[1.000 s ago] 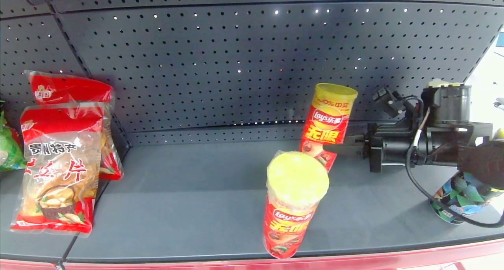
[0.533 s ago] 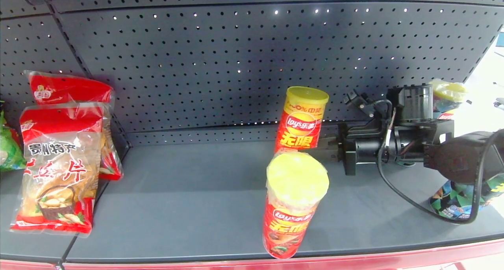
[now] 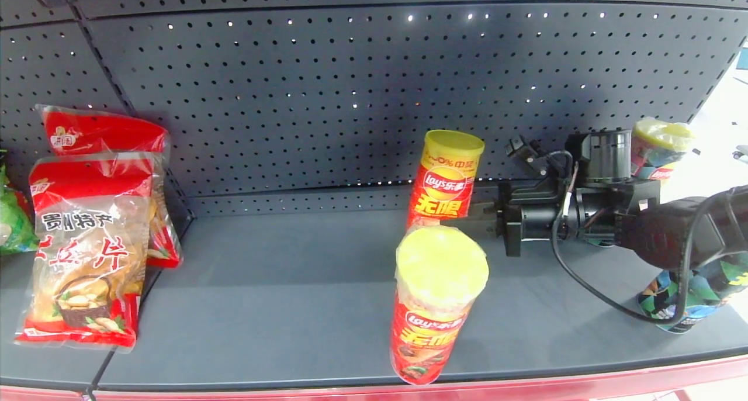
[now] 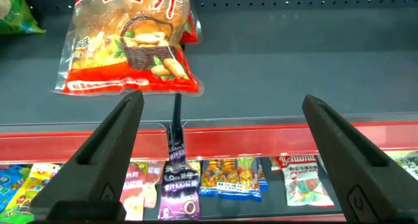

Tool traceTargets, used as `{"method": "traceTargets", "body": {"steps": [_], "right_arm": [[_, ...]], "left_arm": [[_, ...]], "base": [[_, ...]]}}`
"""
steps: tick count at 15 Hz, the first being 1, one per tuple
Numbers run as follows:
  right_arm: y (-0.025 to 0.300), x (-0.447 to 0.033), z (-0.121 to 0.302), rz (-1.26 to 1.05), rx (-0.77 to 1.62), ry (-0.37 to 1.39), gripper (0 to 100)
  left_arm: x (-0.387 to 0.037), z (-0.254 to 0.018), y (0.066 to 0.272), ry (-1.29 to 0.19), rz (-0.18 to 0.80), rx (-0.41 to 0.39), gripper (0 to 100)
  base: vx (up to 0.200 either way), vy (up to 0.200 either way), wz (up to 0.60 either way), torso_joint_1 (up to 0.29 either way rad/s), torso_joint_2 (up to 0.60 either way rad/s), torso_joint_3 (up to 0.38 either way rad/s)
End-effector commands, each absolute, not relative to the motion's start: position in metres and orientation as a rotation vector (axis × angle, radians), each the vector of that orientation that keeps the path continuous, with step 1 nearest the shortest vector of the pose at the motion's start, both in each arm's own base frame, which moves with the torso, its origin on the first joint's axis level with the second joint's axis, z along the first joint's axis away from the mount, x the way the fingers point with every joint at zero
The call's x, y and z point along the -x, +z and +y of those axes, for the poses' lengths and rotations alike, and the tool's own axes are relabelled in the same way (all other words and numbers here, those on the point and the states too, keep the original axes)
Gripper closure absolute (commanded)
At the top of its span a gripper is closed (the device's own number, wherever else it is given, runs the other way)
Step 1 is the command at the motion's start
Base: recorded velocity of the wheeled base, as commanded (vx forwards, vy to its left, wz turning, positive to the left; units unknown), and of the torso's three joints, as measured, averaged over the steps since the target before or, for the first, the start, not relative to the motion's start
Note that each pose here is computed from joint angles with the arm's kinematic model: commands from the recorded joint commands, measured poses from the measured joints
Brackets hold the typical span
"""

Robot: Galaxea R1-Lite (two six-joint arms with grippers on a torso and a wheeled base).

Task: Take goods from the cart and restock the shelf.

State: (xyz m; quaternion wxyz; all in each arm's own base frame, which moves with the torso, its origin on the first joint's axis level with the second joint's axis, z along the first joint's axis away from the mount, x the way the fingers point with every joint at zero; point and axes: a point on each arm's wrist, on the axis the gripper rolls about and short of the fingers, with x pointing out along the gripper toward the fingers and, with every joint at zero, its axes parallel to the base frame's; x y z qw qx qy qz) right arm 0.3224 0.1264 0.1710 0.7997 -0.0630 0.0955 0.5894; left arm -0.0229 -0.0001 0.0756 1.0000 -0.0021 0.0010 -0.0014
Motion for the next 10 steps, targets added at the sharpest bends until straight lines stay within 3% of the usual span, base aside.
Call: {"method": "traceTargets", "body": {"steps": [1,10], "right_arm": [[0.1659,-0.3295,0.1248,0.211,0.134,1.255,100],[0.1628,-0.333,0.127,0.215,0.134,1.257,100]], "left_arm": [[0.0229,-0.0002,0.0756,-0.002,0.002,0.005,0],[0.0229,-0.0002,0.0756,-0.002,0.002,0.005,0]], "base": [[0.0,0.0,0.0,0.0,0.0,0.0],[0.0,0.0,0.0,0.0,0.0,0.0]]}}
